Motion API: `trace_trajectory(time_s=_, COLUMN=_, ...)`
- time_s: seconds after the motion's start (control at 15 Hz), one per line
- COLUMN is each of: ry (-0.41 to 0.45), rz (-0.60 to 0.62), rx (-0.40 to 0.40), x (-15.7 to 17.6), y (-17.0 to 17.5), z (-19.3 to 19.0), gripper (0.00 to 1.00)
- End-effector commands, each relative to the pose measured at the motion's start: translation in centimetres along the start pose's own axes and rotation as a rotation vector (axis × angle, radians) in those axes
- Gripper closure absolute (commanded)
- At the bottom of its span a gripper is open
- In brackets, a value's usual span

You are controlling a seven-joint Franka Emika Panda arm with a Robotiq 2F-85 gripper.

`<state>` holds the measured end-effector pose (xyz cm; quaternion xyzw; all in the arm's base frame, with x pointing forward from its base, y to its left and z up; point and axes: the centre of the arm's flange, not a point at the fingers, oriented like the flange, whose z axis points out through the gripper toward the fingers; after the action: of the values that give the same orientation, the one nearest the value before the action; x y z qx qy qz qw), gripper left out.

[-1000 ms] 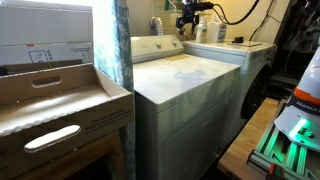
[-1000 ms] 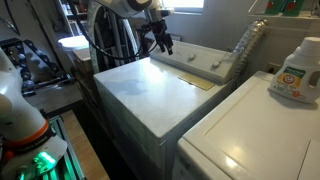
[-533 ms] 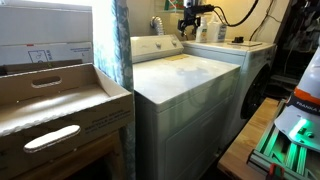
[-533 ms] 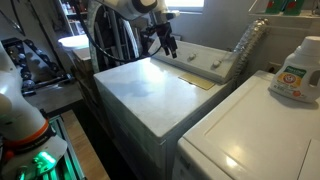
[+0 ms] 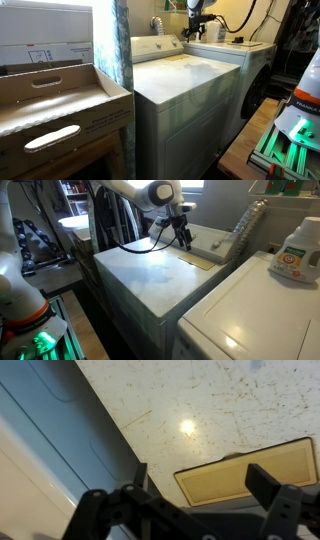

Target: Turn the right knob of the washing on the left anticlockwise once

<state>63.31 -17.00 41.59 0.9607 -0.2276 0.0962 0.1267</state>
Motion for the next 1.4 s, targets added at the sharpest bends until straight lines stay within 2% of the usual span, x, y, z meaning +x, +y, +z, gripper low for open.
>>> trace_trajectory(time_s=0.0, ry=-0.005, rz=0.01, rx=-0.008, x=0.3, y=0.4, z=0.5, gripper=0.0)
trace_trajectory(time_s=0.4, ry=-0.014, rz=0.037, rx=-0.02, x=1.5, y=0.7, z=1.5, gripper=0.0)
trace_trajectory(time_s=0.47, ry=0.023, rz=0.053, rx=-0.043, x=2.6, y=1.3, z=2.4, gripper=0.0)
trace_trajectory(time_s=0.67, ry=0.102, rz=0.08, rx=-0.026, x=4.8, y=2.7, z=3.5, gripper=0.0)
trace_trajectory(time_s=0.93, ry=0.254, rz=0.153, rx=0.088, x=8.7, y=3.4, z=4.7, gripper=0.0)
trace_trajectory(time_s=1.33, ry=0.265, rz=0.162, rx=0.197, x=12.8, y=2.3, z=5.3, gripper=0.0)
